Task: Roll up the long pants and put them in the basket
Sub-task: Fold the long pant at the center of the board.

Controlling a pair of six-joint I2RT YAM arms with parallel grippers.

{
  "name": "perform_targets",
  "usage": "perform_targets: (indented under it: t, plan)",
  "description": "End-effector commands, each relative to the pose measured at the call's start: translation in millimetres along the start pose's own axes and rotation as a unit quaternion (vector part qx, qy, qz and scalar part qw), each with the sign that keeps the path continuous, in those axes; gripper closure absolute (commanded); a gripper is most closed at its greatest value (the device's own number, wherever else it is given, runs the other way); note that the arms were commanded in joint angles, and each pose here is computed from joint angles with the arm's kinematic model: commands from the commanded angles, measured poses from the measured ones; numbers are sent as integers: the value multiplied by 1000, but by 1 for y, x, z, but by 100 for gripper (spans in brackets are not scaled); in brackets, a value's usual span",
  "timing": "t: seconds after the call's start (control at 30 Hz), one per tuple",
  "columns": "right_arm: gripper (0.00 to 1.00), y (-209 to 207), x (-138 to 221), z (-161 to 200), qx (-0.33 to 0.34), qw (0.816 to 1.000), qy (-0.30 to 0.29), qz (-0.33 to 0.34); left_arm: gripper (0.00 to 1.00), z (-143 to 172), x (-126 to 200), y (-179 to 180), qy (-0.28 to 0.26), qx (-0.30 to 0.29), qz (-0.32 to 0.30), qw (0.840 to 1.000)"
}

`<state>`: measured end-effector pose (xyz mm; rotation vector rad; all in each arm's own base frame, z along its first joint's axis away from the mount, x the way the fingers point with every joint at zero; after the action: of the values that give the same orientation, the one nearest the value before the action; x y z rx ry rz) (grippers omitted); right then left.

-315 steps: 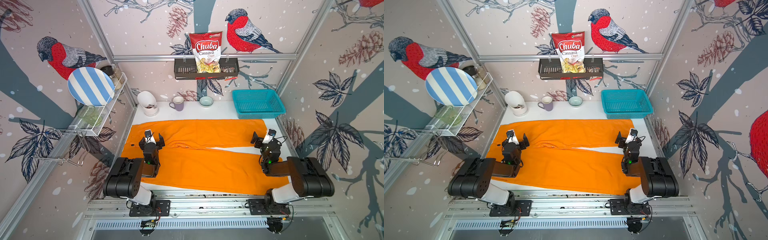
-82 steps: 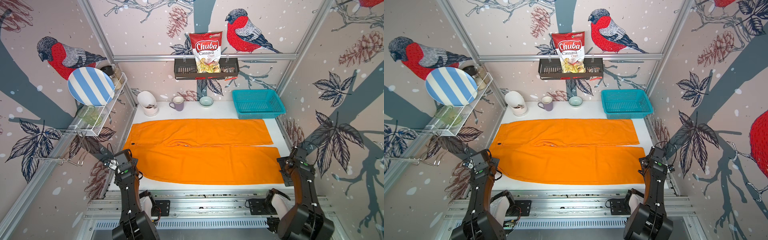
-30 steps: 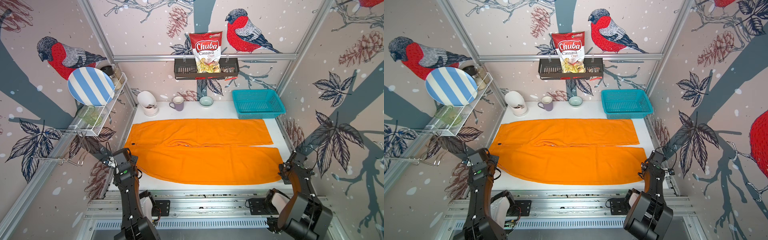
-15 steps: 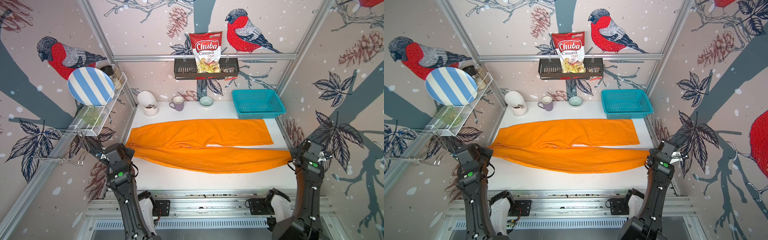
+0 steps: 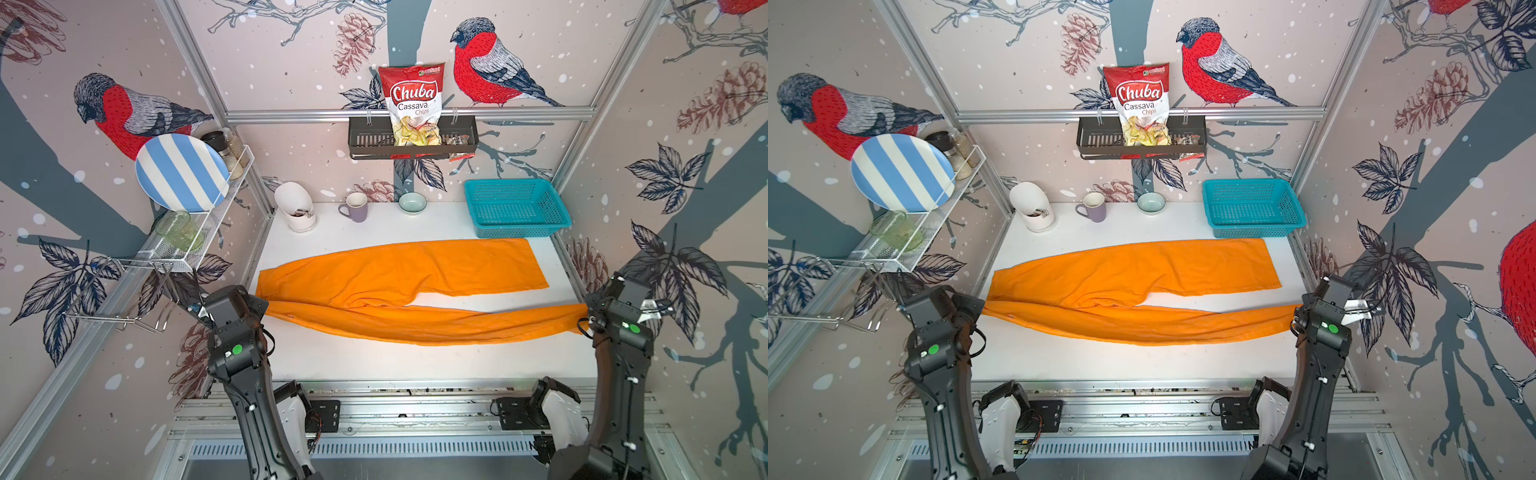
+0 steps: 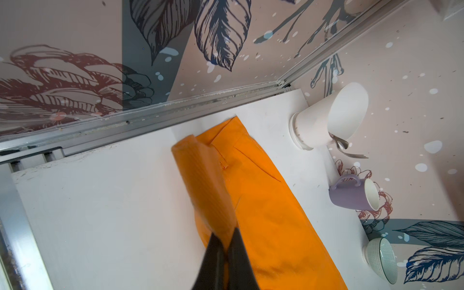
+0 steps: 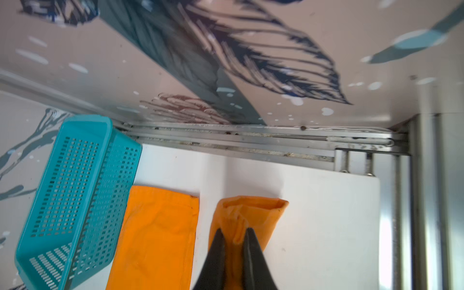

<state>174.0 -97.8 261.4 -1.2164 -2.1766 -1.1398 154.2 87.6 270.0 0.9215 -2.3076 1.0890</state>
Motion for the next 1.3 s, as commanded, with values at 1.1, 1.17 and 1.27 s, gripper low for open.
perform_targets:
  t: [1.1, 1.17, 1.27]
  plan:
    - [100, 203, -155, 48, 144, 988, -57, -8, 100, -21, -149, -121, -98, -108, -11, 989]
    - [100, 202, -158, 50, 143, 988, -55, -2, 100, -17, -155, -123, -93, -114, -16, 989]
    - [100, 202, -162, 52, 143, 988, -54, 1, 100, -11, -166, -125, -87, -122, -27, 988]
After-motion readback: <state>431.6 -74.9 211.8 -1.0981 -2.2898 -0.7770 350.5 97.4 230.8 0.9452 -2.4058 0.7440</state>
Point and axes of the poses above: each gripper's point midway between its finger pads, its own x axis back along the fingers, its own y axis along the line the jaws close on, z = x × y, the point moved 10 cm from there along x, back along the fingers, and after that the axes turned 3 degrees about -x, right-handed, at the moved point
